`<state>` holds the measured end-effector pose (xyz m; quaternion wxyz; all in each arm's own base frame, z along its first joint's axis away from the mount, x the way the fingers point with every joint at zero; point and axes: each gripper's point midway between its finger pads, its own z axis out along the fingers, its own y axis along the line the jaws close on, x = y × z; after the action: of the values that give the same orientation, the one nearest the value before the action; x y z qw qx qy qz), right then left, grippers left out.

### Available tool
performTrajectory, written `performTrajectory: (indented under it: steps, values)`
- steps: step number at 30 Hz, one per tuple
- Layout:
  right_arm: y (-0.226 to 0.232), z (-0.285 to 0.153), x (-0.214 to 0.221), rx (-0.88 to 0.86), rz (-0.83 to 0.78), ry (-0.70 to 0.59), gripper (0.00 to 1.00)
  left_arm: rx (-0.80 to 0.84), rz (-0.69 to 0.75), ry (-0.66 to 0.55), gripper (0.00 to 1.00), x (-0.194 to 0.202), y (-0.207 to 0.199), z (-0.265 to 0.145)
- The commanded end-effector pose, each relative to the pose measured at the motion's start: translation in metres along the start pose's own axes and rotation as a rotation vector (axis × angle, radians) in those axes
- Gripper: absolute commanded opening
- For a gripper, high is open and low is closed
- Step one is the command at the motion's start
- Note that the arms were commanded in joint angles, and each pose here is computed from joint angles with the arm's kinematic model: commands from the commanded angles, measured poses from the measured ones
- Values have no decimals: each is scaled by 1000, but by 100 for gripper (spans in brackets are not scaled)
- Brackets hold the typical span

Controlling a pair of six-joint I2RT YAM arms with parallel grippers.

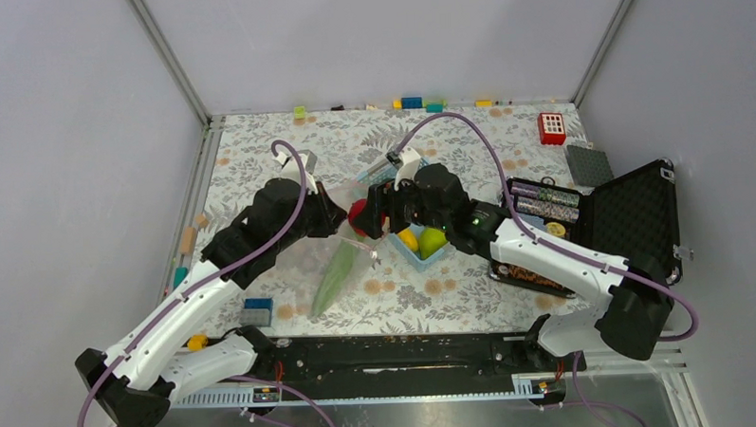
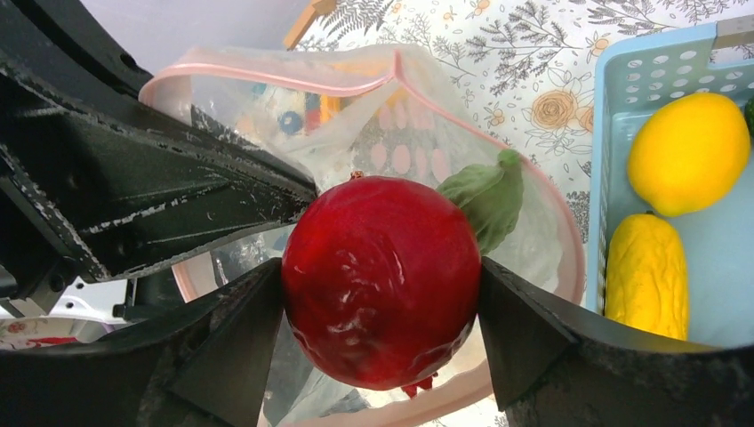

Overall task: Place the food in the zip-top bag and seal the zipper
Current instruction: Place the fake fruit in the zipper food storage bag.

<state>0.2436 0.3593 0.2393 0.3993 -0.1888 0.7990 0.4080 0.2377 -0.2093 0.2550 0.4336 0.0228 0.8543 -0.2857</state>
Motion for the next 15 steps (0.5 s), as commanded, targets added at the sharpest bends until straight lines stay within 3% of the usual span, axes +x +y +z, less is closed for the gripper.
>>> performTrajectory:
  steps: [1, 8, 15]
  values:
    - [24, -9, -19, -46, -45, -35, 86, 84, -21, -98, 0, -30, -24, -10]
    - [30, -21, -24, -52, -57, -39, 99, 92, -23, -105, 0, -33, -27, -12]
    - [36, -43, -44, -32, -86, -80, 100, 126, -23, -116, 0, -39, -34, -20]
